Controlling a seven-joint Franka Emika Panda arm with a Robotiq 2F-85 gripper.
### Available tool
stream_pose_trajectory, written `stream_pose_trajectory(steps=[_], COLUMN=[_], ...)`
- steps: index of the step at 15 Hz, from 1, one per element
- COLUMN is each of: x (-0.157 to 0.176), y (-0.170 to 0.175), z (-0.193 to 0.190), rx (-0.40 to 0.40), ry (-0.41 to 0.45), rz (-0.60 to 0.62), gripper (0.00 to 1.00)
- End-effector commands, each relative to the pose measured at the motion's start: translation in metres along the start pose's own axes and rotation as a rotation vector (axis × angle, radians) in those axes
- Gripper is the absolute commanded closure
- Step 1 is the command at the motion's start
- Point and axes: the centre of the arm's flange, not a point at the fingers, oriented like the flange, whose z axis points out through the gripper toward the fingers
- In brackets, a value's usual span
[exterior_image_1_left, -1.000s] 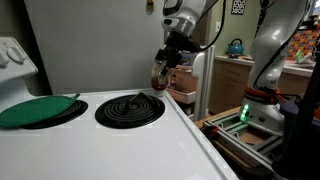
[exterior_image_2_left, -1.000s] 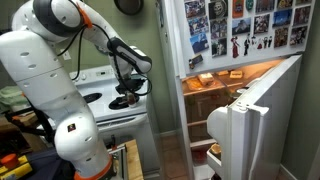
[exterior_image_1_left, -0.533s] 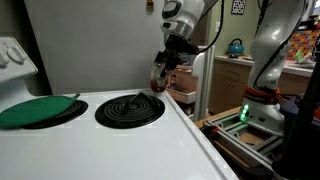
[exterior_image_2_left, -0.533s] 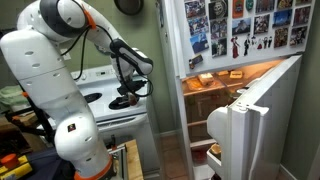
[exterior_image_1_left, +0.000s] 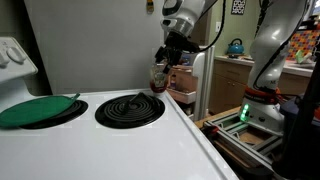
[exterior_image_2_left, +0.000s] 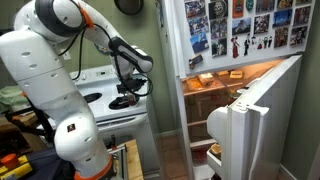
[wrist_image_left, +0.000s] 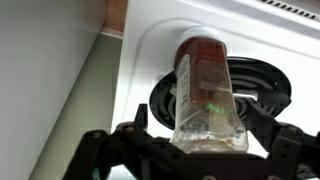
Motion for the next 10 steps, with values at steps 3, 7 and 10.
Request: stream_pose_trajectory(steps=[3, 7, 10], x=[0.012, 0.011, 0.010], y=[0.002, 0.007, 0.009], z=[-0.062, -0.118, -0.155], rx=[0.005, 0.038, 0.063], ry=[-0.004, -0.015, -0.029], rz=[0.060, 0.098, 0.127], gripper=[0.00, 0.00, 0.00])
